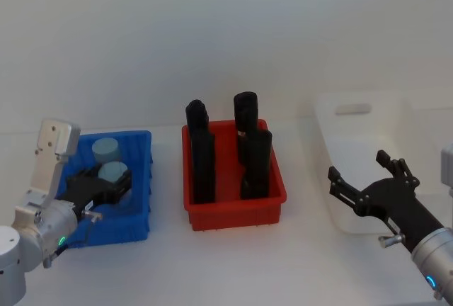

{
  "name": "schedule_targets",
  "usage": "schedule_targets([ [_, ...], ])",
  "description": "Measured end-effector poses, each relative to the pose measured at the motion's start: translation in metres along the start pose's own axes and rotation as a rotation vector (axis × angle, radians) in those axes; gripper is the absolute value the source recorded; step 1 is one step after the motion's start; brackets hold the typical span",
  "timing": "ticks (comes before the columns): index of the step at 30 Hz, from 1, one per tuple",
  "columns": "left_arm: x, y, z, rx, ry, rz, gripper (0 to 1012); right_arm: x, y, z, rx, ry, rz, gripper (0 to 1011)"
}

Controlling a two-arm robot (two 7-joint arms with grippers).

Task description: Pick the cotton swabs from the blue box and place them into the white box.

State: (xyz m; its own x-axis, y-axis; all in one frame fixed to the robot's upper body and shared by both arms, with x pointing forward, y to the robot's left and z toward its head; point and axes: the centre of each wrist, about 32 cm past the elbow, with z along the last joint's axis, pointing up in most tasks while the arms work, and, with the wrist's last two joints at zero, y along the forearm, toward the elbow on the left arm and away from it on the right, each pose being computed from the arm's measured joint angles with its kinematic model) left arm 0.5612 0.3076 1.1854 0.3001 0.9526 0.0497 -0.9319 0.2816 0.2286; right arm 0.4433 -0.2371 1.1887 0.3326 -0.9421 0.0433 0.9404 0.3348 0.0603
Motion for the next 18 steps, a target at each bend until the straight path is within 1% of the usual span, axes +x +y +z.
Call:
schedule_targets([
  [2,-0.0009,0.0024,0.0077,-0.016,-0.010,-0.006,659,0.000,0.000,0.000,0.000,0.000,0.000,1002],
  [3,-0.0011,0.0029,0.0092,-0.018,-0.012,-0.007,659,0.000,0.000,0.000,0.000,0.000,0.000,1002],
  [4,-0.0015,0.0040,0.0126,-0.024,-0.016,-0.010,659,0.000,0.000,0.000,0.000,0.000,0.000,1002],
  [5,-0.0023,0.0058,0.0179,-0.032,-0.023,-0.015,659,0.000,0.000,0.000,0.000,0.000,0.000,1002],
  [6,-0.0027,0.0070,0.0212,-0.039,-0.027,-0.018,659,0.000,0.000,0.000,0.000,0.000,0.000,1002],
  [7,-0.0035,0.0089,0.0265,-0.047,-0.033,-0.023,659,0.000,0.000,0.000,0.000,0.000,0.000,1002],
  [8,-0.0035,0.0096,0.0282,-0.047,-0.036,-0.025,659,0.000,0.000,0.000,0.000,0.000,0.000,1002],
  [9,-0.0044,0.0108,0.0318,-0.052,-0.040,-0.030,659,0.000,0.000,0.000,0.000,0.000,0.000,1002],
  [10,-0.0054,0.0128,0.0372,-0.058,-0.046,-0.036,659,0.000,0.000,0.000,0.000,0.000,0.000,1002],
  [13,-0.0070,0.0162,0.0460,-0.068,-0.055,-0.048,659,0.000,0.000,0.000,0.000,0.000,0.000,1002],
  [14,-0.0081,0.0186,0.0516,-0.074,-0.061,-0.056,659,0.000,0.000,0.000,0.000,0.000,0.000,1002],
  [16,-0.0087,0.0203,0.0556,-0.074,-0.065,-0.064,659,0.000,0.000,0.000,0.000,0.000,0.000,1002],
  [18,-0.0100,0.0238,0.0634,-0.079,-0.074,-0.078,659,0.000,0.000,0.000,0.000,0.000,0.000,1002],
])
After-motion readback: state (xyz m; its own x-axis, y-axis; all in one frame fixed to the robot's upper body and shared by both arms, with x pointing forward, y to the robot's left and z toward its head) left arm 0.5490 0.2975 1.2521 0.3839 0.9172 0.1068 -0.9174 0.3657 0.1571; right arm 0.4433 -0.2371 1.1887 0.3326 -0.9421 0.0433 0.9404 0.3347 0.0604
